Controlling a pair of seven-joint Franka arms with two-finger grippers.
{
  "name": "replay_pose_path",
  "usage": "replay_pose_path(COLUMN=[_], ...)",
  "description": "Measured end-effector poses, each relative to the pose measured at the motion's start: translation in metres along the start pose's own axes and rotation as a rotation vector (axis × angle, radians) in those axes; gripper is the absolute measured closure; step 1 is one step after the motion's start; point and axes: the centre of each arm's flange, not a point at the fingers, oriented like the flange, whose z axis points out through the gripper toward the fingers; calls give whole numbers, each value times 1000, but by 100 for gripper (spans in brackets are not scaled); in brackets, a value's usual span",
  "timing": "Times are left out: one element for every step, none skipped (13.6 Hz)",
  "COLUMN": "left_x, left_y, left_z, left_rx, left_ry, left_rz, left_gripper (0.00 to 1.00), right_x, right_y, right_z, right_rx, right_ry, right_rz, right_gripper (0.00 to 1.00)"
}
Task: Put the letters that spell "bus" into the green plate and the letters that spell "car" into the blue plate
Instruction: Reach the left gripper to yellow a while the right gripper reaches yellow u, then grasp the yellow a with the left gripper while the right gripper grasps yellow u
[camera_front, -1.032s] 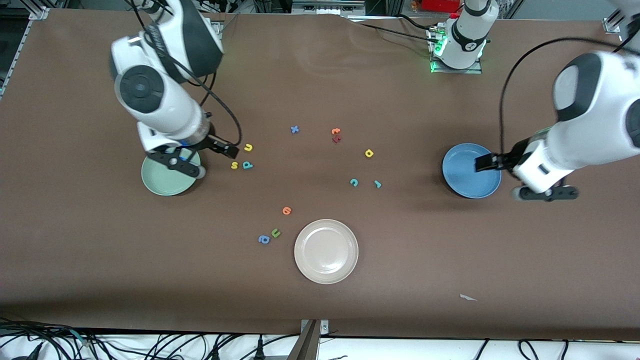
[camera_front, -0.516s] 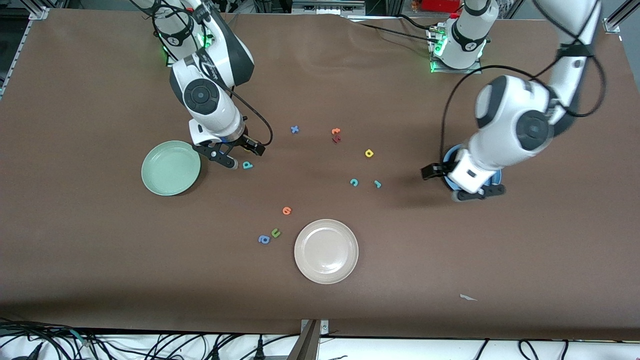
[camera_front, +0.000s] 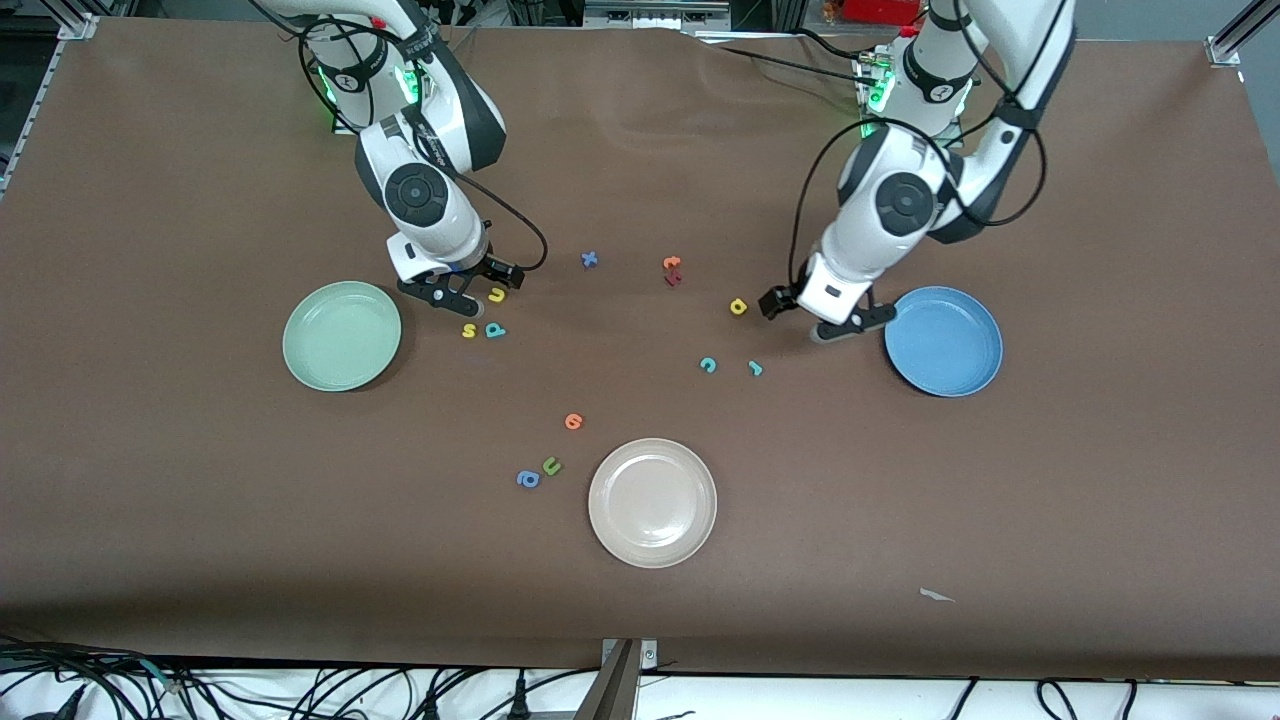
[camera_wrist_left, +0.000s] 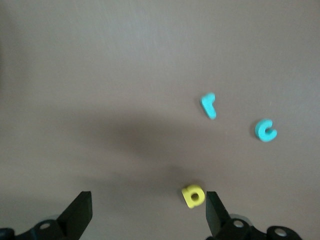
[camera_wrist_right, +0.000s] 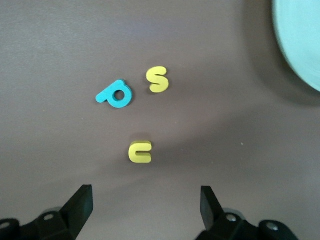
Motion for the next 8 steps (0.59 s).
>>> replay_pose_path(left_x=[-13,-24,-32,-37,-39,-39,-38,-35], left_y=[10,17,21,23,25,28,30,33], left_z=[12,25,39,52,63,71,77,79], left_rx=[1,6,16,30,46,62,72,72], left_ry=[-5,-14,-27,-37,-36,-31,-25,-21], left_rz=[-16,-29,-42,-51,-59,-66,-71,-78], left_gripper=[0,0,0,0,0,0,0,0], right_x=[0,1,1,2,3,4,4,4], right_y=[0,0,0,0,-1,-1,-1,-1], right_z=[7,14,21,28,35,42,48,51], right_rx=[11,15,16,19,21,23,23,21], right_ry=[10,14,15,16,18,19,17,16], right_rz=[-33,-59,-73,-79,-81,-82,-82,-82], right_gripper=[4,4,4,4,4,4,5,9])
